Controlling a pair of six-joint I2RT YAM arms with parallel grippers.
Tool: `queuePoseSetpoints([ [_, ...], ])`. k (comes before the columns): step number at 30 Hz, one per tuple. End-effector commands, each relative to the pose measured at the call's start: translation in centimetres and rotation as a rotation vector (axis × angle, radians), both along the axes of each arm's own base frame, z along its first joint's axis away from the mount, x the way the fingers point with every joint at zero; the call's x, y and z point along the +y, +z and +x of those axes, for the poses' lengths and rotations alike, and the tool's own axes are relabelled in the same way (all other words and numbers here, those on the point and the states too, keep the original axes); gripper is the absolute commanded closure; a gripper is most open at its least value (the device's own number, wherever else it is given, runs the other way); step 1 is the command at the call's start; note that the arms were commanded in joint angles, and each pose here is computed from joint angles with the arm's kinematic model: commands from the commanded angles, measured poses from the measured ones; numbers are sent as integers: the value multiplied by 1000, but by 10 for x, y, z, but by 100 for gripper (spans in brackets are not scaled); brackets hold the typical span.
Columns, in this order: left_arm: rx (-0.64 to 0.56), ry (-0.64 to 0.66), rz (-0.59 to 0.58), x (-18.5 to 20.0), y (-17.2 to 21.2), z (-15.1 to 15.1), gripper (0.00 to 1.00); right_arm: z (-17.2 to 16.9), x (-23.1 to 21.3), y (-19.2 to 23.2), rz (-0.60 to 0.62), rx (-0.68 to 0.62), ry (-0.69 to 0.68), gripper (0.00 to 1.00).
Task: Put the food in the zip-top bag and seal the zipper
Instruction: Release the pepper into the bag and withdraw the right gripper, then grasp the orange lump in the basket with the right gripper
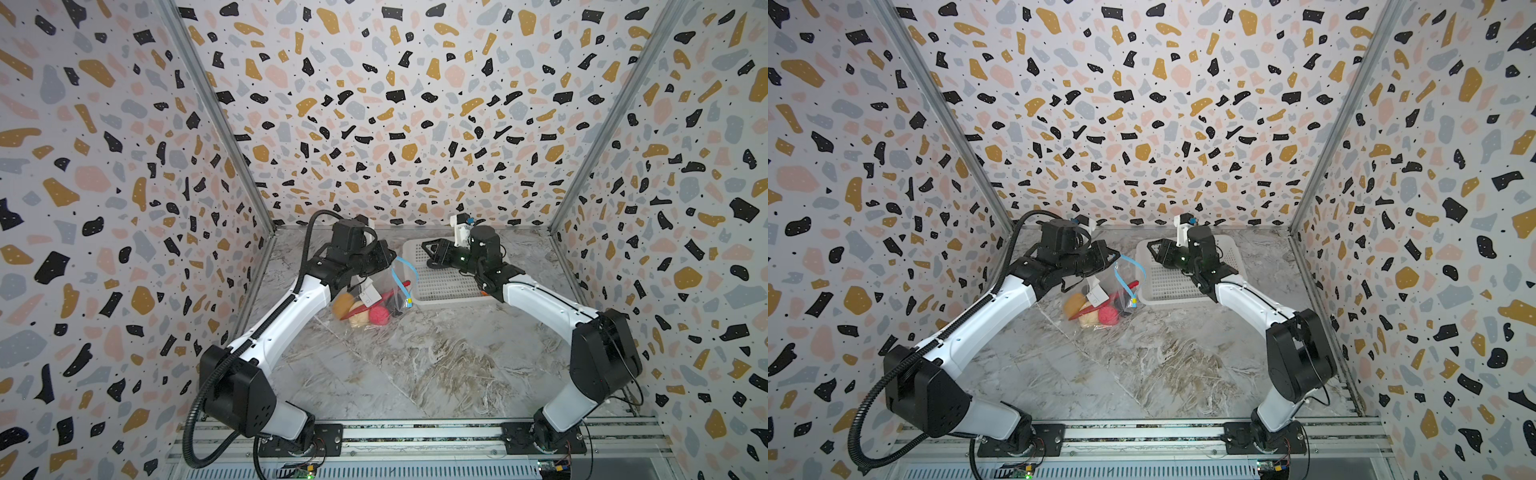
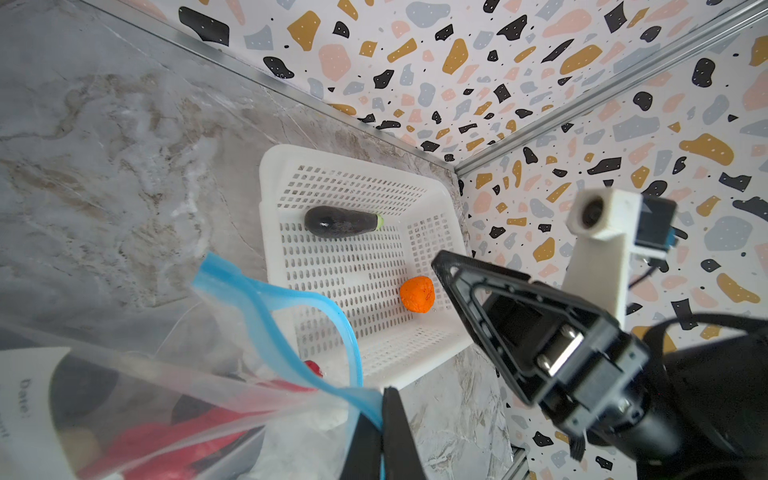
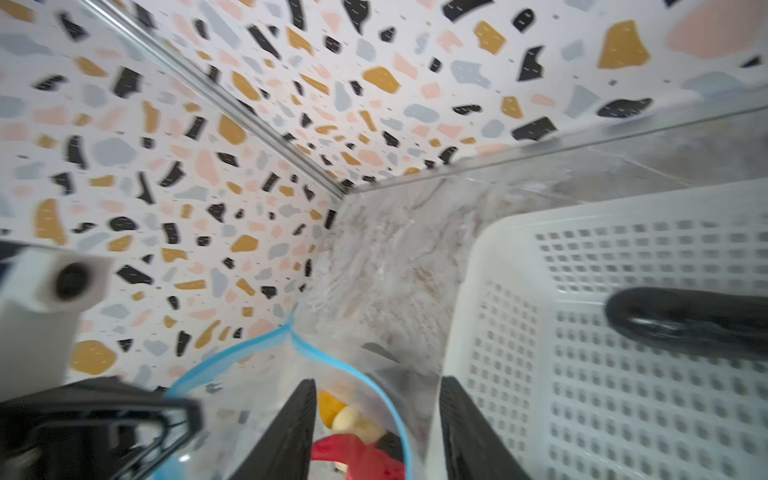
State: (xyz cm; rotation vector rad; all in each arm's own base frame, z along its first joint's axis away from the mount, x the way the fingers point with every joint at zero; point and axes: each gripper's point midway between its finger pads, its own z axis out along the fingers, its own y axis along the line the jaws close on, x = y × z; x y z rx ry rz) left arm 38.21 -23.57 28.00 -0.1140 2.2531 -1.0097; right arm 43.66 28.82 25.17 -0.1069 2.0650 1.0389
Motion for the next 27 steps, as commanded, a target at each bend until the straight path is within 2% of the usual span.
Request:
queuePoseSetpoints([
  [1,-53,-44,-23,-5,10,2,100,-8,-35,-76,-344,207,35,48],
  [5,-50,-55,-3,-3,5,0,100,23,-77,-107,-555,239,-20,44],
  [7,-49,-55,2,-2,5,-1,100,32,-107,-118,-659,307,-97,43],
  [10,-46,-55,12,-1,3,-3,100,28,-135,-126,-783,380,-184,41],
  [14,-37,-62,10,-1,-3,-6,100,20,-170,-121,-916,415,-294,39],
  [18,-41,-70,5,-2,-3,-7,100,11,-193,-130,-981,469,-332,39],
  [27,-36,-79,0,-4,-9,-8,100,7,-214,-159,-998,547,-343,35],
])
